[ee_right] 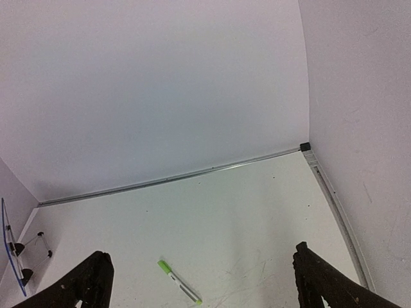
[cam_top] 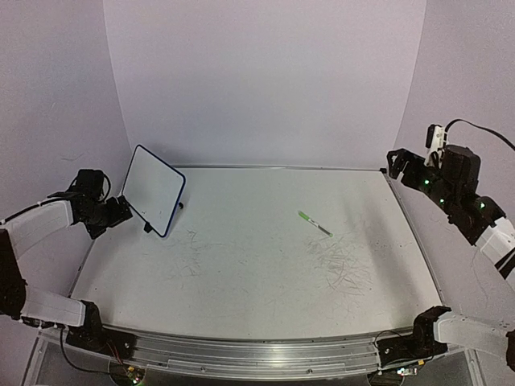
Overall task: Write a sentence on the whiteboard
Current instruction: Move the whiteboard stand to the center of the board.
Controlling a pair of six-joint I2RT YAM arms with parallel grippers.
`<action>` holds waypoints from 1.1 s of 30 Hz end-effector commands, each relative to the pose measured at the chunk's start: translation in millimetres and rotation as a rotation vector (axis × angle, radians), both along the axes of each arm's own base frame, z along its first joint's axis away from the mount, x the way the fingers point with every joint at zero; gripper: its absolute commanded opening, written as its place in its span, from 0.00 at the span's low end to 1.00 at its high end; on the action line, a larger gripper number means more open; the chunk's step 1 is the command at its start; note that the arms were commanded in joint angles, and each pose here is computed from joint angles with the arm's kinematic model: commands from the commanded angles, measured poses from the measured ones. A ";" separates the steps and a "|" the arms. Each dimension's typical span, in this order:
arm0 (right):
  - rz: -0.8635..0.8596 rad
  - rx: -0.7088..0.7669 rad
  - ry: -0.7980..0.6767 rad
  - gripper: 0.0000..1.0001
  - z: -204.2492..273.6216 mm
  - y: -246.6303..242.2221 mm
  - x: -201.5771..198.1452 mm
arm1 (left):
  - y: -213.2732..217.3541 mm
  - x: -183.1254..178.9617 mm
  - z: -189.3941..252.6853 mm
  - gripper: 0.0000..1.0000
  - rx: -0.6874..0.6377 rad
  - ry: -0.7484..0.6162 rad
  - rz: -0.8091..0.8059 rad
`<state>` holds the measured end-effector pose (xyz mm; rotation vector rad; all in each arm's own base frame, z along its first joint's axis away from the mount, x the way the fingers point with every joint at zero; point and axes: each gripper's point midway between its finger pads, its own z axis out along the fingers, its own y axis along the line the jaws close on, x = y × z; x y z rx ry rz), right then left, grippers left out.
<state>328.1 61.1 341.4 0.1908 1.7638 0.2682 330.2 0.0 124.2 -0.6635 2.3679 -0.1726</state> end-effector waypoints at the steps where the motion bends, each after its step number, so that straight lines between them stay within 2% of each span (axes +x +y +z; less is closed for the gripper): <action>1: 0.078 0.053 -0.022 0.98 1.5 14.7 0.3 | 4.8 22.4 -16.1 0.95 -0.028 0.010 0.023; 7: 0.115 0.085 -0.018 0.98 -5.7 21.8 -1.4 | 8.2 45.9 -28.4 0.90 -0.033 -0.002 0.056; 12: 0.147 0.103 -0.015 0.98 -7.6 27.8 -1.4 | -2.4 69.2 -35.6 0.79 -0.089 -0.014 0.028; 18: 0.175 0.126 -0.017 0.98 -8.3 33.4 -2.6 | 1.6 85.7 -54.7 0.78 -0.074 0.007 0.052; 24: 0.188 0.140 -0.009 0.98 -11.1 36.6 -0.4 | -7.3 86.8 -76.3 0.73 -0.052 0.060 0.036; 33: 0.212 0.164 0.005 0.98 -15.6 44.2 6.5 | -52.2 67.4 -91.3 0.65 -0.067 0.103 -0.053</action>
